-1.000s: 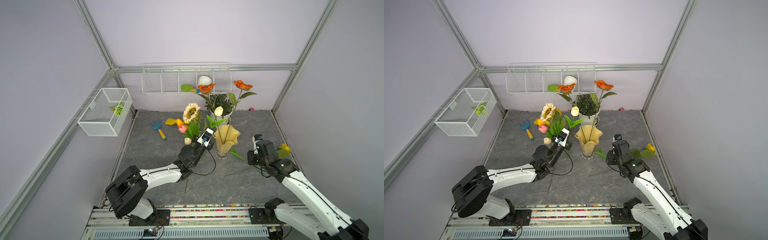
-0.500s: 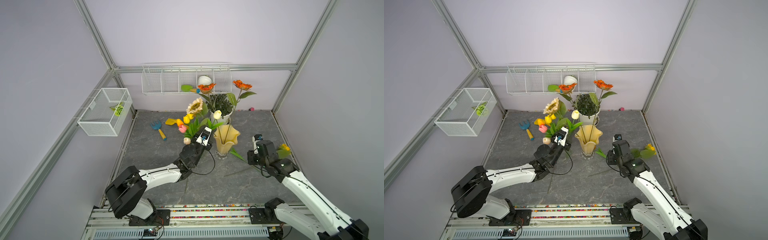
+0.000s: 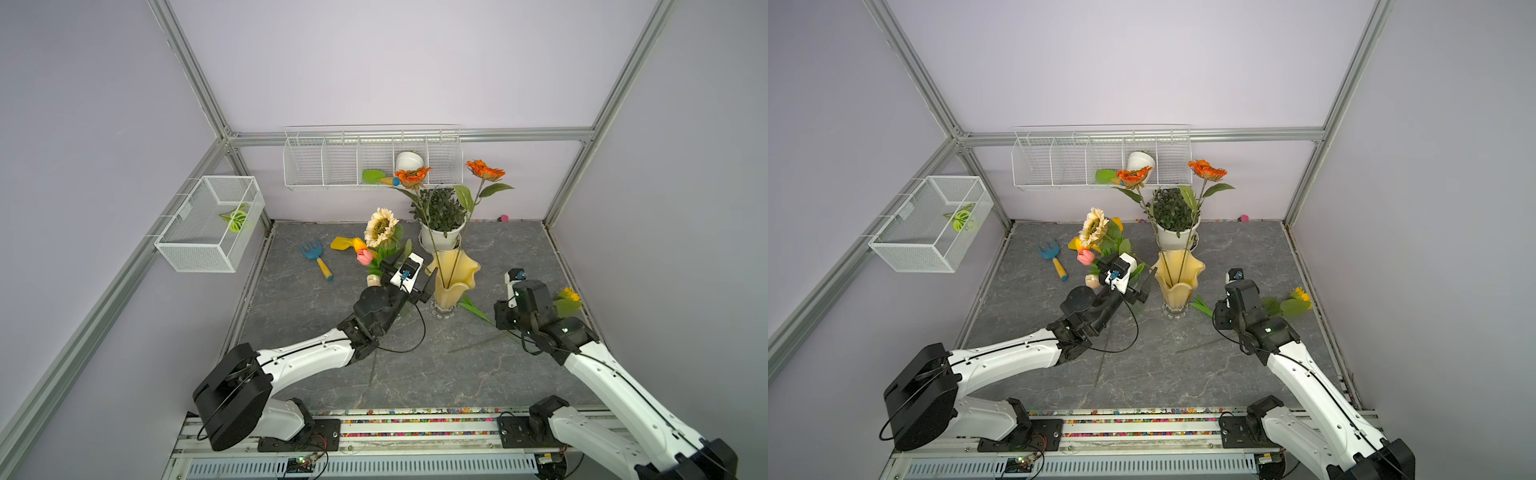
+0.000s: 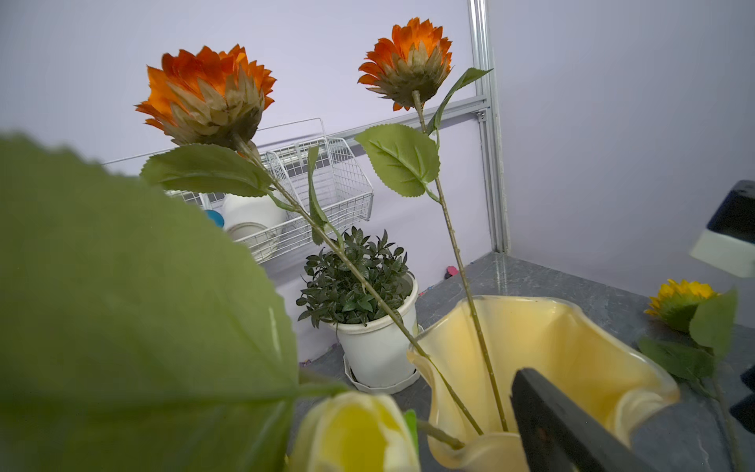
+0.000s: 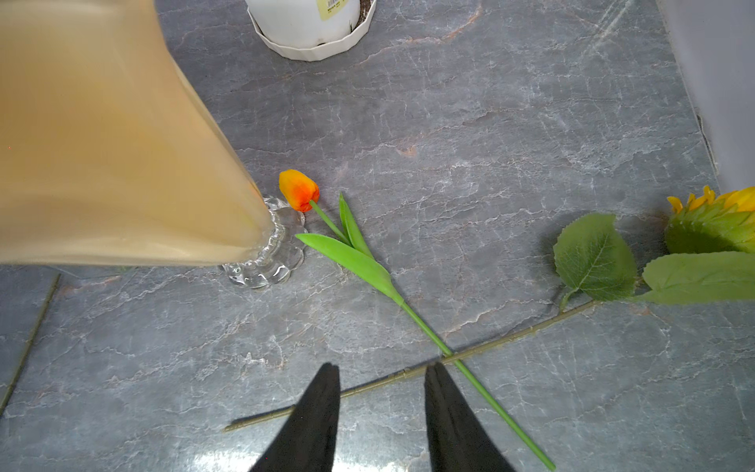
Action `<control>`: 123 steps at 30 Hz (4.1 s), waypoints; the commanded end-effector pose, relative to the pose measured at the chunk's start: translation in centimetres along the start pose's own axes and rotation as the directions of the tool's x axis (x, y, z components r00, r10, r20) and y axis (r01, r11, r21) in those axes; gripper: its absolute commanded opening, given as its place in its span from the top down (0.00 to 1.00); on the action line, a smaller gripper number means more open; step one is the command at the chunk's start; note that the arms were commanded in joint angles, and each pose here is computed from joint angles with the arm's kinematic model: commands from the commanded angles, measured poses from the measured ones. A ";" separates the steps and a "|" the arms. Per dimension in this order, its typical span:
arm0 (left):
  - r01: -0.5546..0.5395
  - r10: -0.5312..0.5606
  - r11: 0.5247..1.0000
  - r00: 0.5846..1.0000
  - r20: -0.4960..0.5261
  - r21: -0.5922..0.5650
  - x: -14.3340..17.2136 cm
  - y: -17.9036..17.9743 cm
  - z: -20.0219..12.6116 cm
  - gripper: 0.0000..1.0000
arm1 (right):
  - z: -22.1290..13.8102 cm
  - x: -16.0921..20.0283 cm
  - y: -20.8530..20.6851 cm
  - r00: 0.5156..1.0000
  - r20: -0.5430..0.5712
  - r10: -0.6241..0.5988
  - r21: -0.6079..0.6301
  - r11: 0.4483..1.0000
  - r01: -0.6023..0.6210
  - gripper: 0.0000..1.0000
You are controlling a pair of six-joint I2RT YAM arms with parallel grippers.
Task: Arrange the flowers in different vases according to their variety
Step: Insert the flower into the vase, then pick up the flower at the center of the board, then insert the flower into the vase.
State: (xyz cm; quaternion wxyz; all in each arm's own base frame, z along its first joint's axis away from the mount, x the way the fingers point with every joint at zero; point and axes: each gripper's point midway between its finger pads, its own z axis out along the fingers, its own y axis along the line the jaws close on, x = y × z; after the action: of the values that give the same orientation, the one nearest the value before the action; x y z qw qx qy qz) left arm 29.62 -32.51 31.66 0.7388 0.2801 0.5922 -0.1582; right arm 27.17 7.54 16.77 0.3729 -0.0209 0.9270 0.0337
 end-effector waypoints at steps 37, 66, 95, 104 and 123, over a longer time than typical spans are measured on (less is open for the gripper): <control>0.132 -0.150 0.894 0.989 0.007 0.429 -17.9 -1.3 -14.0 0.00 | 3.9 7.3 -3.3 0.877 -0.325 0.353 0.287 0.921 -0.264 0.44; 0.297 -0.100 0.799 0.923 -0.371 0.523 -10.2 -5.8 -14.6 0.00 | 11.4 8.6 -12.0 0.657 -0.196 0.728 0.432 0.666 -0.609 0.46; 0.322 -0.210 0.881 0.923 -0.324 0.348 -10.5 -2.1 -14.4 0.00 | 3.2 -5.0 -10.4 0.877 0.030 0.479 0.149 0.866 -0.478 1.00; 0.466 -0.396 0.864 0.863 -0.314 0.189 -9.9 1.5 -17.1 0.00 | -10.6 -16.8 -3.5 0.889 0.422 0.179 -0.061 0.984 -0.169 1.00; 0.610 -0.540 0.784 0.762 -0.358 0.114 -5.0 1.5 -19.6 0.00 | -22.1 -32.4 10.7 0.554 0.826 0.105 -0.254 0.946 0.200 1.00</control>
State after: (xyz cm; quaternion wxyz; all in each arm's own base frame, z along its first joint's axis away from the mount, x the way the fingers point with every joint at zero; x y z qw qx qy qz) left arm 13.47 -19.93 34.93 0.5224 0.2032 0.7283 -0.3942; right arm 34.19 16.29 52.27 0.7085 -0.0881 0.6783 0.1737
